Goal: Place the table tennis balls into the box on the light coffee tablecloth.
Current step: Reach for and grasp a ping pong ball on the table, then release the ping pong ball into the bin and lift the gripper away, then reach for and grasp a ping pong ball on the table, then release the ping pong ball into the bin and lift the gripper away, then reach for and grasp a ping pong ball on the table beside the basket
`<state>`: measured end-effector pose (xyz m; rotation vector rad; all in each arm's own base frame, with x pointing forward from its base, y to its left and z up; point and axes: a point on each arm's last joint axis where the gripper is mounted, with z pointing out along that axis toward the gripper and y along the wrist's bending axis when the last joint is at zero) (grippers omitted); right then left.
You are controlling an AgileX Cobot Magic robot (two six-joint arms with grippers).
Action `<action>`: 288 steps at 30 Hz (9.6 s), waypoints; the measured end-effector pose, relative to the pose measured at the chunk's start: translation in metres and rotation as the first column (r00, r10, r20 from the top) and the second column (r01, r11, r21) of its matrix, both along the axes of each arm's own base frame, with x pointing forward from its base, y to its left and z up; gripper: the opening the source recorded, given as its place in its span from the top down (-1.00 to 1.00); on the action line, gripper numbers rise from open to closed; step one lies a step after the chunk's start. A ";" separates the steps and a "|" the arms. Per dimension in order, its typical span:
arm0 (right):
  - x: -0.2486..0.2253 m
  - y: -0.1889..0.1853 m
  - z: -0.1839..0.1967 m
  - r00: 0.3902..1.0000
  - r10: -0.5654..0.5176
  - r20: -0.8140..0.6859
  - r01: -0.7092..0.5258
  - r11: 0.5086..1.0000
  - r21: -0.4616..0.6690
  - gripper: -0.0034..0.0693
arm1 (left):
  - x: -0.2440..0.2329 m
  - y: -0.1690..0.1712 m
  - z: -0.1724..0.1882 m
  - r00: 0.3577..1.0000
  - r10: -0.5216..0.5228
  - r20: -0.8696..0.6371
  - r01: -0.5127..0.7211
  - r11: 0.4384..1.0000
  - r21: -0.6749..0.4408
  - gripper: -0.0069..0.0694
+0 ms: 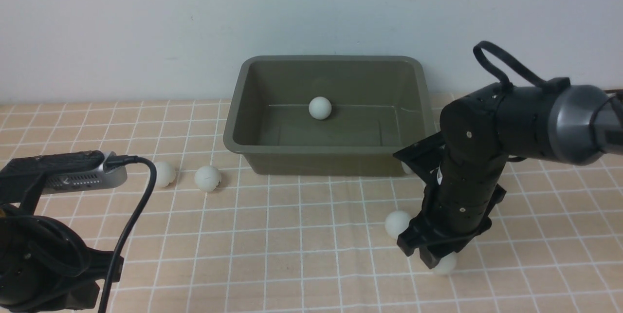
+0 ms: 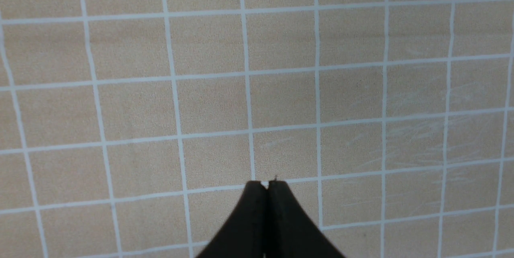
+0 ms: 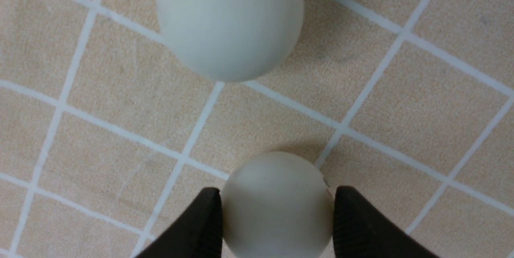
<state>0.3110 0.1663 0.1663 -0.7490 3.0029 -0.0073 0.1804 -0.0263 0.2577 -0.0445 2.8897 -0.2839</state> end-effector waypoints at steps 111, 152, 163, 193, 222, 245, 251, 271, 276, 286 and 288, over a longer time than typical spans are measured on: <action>0.028 0.027 0.032 0.984 -0.034 0.172 -0.004 0.977 0.214 -0.21 | 0.000 0.000 0.000 1.000 0.001 0.005 -0.001 1.000 0.000 1.00; 0.039 0.045 0.090 0.976 0.032 0.214 -0.089 0.960 0.265 -0.05 | 0.000 0.000 0.000 1.000 0.000 0.005 0.000 1.000 0.000 1.00; 0.061 0.051 0.182 0.867 0.020 0.499 -0.190 0.937 0.292 -0.05 | 0.000 0.000 0.000 1.000 0.000 0.005 0.000 1.000 0.000 1.00; 0.119 0.070 0.062 0.873 0.080 0.482 -0.160 0.979 0.126 -0.05 | 0.000 0.000 0.000 1.000 0.000 0.002 0.000 1.000 0.000 1.00; 0.119 0.070 0.062 0.874 0.062 0.482 -0.144 0.980 0.135 -0.15 | 0.000 0.000 0.000 1.000 0.000 0.002 0.000 1.000 0.000 1.00; 0.107 0.060 0.120 0.806 0.060 0.589 -0.176 0.974 0.141 -0.31 | 0.001 0.000 0.000 0.997 -0.070 0.021 0.069 0.997 0.017 0.92; 0.089 0.044 0.172 0.741 0.054 0.669 -0.179 0.977 0.120 -0.31 | 0.000 -0.004 0.001 0.986 -0.162 0.041 0.162 0.987 -0.008 0.61; 0.027 -0.019 0.266 0.688 -0.106 0.718 -0.102 0.966 0.239 -0.16 | 0.013 0.003 0.005 0.954 -0.241 0.178 0.219 0.966 0.135 -0.72; -0.018 -0.042 0.288 0.648 -0.111 0.753 -0.104 0.967 0.231 0.30 | 0.024 0.003 0.022 0.936 -0.221 0.274 0.185 0.971 0.152 -0.72; -0.121 -0.091 0.276 0.643 -0.131 0.755 -0.088 0.966 0.243 0.95 | 0.074 0.001 0.042 0.939 -0.145 0.311 0.114 0.986 0.118 -0.72; -0.138 -0.098 0.267 0.650 -0.138 0.747 -0.091 0.962 0.257 0.95 | 0.087 0.000 0.035 0.948 -0.146 0.284 0.117 0.986 0.116 -0.72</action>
